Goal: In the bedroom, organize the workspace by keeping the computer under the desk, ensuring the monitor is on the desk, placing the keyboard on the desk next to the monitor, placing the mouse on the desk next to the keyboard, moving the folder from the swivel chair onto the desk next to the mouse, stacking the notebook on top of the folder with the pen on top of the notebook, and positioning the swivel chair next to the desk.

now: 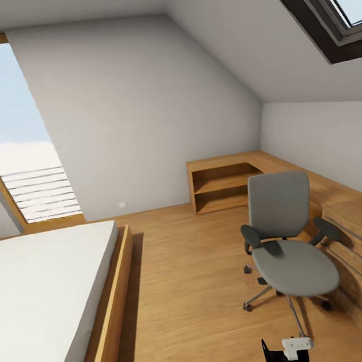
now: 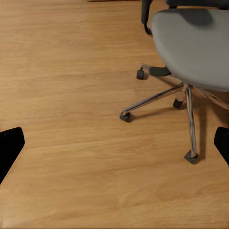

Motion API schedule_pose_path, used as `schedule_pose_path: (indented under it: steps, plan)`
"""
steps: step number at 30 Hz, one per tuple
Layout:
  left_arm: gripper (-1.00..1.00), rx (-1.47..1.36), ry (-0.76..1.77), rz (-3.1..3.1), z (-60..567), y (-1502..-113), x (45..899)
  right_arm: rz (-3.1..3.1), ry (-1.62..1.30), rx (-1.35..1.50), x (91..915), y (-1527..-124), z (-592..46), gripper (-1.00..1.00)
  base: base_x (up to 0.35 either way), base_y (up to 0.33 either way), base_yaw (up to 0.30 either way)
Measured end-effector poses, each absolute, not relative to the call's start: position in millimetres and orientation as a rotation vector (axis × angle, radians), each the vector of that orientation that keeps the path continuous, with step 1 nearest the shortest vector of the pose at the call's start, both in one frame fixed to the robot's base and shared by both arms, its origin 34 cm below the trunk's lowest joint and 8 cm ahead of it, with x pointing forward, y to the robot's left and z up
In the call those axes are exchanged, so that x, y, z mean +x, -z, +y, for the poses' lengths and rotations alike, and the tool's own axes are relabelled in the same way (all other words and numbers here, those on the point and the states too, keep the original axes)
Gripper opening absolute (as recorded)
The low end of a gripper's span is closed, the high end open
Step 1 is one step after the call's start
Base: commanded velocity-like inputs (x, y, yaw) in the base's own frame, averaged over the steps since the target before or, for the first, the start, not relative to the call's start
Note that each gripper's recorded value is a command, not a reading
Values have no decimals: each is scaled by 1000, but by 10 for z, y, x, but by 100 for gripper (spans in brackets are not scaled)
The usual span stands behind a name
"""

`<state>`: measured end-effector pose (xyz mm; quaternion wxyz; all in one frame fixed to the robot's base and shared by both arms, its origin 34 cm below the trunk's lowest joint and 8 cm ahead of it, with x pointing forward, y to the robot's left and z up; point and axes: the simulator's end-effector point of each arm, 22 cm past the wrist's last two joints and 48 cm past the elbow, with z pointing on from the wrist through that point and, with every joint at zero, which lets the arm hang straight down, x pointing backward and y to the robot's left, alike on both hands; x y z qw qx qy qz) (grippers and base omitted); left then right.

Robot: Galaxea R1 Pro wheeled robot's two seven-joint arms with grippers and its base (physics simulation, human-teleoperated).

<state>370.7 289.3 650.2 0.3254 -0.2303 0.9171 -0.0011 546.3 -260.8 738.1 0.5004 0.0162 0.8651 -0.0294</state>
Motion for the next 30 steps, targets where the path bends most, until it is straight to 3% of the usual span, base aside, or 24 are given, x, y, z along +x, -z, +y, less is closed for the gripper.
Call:
schedule_pose_path:
  steps: [8, 30]
  plan:
    - [100, -603, 4, 2401, 2891, -6509, 3712, 2092, 73, 38, 5461, -7388, -2620, 100, 174, 0, 188]
    - [100, -597, 6, 2403, 2877, -6510, 3715, 2105, 82, 38, 5427, -7357, -2669, 100, 327, 0, 10]
